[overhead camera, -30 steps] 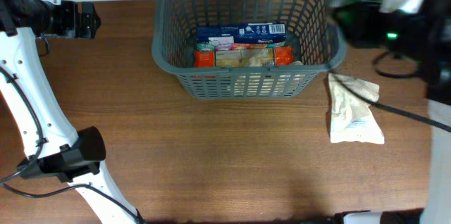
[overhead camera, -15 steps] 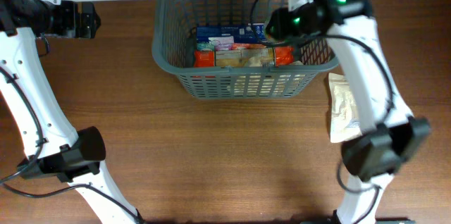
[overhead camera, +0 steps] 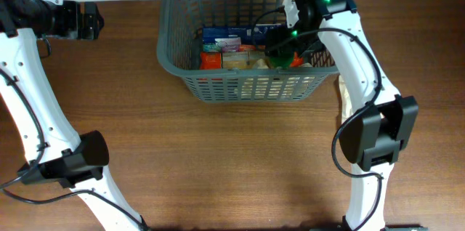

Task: Pack container
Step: 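Carry the jar into the basket and release it, then lower the right gripper onto the beige pouch on the right and grasp it, then lift the beige pouch with the right gripper and lower it into the basket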

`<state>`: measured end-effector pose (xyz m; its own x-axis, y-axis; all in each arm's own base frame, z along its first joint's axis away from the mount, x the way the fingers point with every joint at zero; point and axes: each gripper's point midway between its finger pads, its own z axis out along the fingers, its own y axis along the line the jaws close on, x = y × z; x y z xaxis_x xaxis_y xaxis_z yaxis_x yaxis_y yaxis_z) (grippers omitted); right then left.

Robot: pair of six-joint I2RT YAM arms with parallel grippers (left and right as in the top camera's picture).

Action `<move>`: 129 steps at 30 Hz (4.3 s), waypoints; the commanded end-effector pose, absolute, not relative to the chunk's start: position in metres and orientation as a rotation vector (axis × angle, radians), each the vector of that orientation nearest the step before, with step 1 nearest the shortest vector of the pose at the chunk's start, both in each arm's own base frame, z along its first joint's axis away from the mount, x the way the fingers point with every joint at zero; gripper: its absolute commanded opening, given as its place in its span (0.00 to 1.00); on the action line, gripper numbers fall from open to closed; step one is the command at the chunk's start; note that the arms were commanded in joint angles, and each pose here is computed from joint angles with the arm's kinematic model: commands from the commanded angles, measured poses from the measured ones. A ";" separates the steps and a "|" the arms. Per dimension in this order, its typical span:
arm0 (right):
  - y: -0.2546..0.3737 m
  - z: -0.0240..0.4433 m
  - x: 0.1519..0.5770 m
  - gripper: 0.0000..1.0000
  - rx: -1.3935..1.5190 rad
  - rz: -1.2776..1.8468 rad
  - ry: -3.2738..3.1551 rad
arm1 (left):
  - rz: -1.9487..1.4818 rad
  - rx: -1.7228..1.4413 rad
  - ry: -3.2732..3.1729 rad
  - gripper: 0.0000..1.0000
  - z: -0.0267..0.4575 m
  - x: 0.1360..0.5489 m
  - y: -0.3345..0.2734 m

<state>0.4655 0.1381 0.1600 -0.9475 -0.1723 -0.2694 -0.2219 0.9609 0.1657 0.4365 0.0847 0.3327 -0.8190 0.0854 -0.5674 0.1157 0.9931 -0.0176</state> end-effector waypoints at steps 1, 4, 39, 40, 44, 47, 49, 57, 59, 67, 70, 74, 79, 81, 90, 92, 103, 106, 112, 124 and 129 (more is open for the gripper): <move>0.131 0.253 0.464 0.99 -0.346 0.229 2.650 | -0.079 0.125 2.541 0.99 0.332 0.436 0.085; 0.108 0.325 0.444 0.89 -0.298 0.111 2.528 | -0.079 0.125 2.541 0.99 0.332 0.436 0.085; -0.122 0.172 0.409 0.95 0.593 0.126 2.954 | -0.079 0.125 2.541 0.99 0.332 0.436 0.085; -0.120 0.167 0.406 0.95 0.581 0.138 2.975 | -0.079 0.125 2.541 0.99 0.332 0.436 0.085; -0.107 0.137 0.386 0.95 0.546 0.212 3.094 | -0.079 0.125 2.541 0.99 0.332 0.436 0.085; -0.103 0.122 0.375 0.94 0.506 0.232 3.156 | -0.079 0.125 2.541 0.99 0.332 0.436 0.085; -0.101 0.114 0.368 0.93 0.463 0.246 3.191 | -0.079 0.125 2.541 0.99 0.332 0.436 0.085; -0.094 0.074 0.345 0.93 0.481 0.283 3.282 | -0.079 0.125 2.541 0.99 0.332 0.436 0.085; -0.092 0.061 0.340 0.93 0.498 0.289 3.294 | -0.079 0.125 2.541 0.99 0.332 0.436 0.085; -0.076 0.023 0.325 0.89 0.584 0.397 3.301 | -0.079 0.125 2.541 0.99 0.332 0.436 0.085; -0.073 0.013 0.321 0.85 0.629 0.403 3.298 | -0.079 0.125 2.541 0.99 0.332 0.436 0.085; -0.072 0.002 0.316 0.73 0.706 0.395 3.290 | -0.079 0.125 2.541 0.99 0.332 0.436 0.085; -0.071 -0.003 0.315 0.52 0.770 0.386 3.279 | -0.079 0.125 2.541 0.99 0.332 0.436 0.085; -0.072 -0.002 0.316 0.43 0.778 0.385 3.273 | -0.079 0.125 2.541 0.99 0.332 0.436 0.085; -0.086 0.031 0.331 0.21 0.803 0.382 3.217 | -0.079 0.125 2.541 0.99 0.332 0.436 0.085; -0.098 0.053 0.343 0.21 0.820 0.374 3.157 | -0.079 0.125 2.541 0.99 0.332 0.436 0.085; -0.112 0.304 0.410 0.21 0.612 0.531 2.558 | -0.079 0.125 2.541 0.99 0.332 0.436 0.085; -0.086 0.375 0.407 0.20 0.442 0.600 2.375 | -0.079 0.125 2.541 0.99 0.332 0.436 0.085; 0.009 0.481 0.380 0.06 0.000 0.667 2.076 | -0.079 0.125 2.541 0.99 0.332 0.436 0.085; 0.183 0.392 0.440 0.04 -0.598 0.379 2.214 | -0.079 0.125 2.541 0.99 0.332 0.436 0.085; 0.211 0.321 0.458 0.04 -0.844 0.286 2.312 | -0.079 0.125 2.541 0.99 0.332 0.436 0.085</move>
<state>0.4440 0.2066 0.3605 -0.6091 -0.3445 -0.7143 -0.5825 0.8056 0.1081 0.4360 0.0846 0.3319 -0.8216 0.0813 -0.5642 0.1128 0.9934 -0.0212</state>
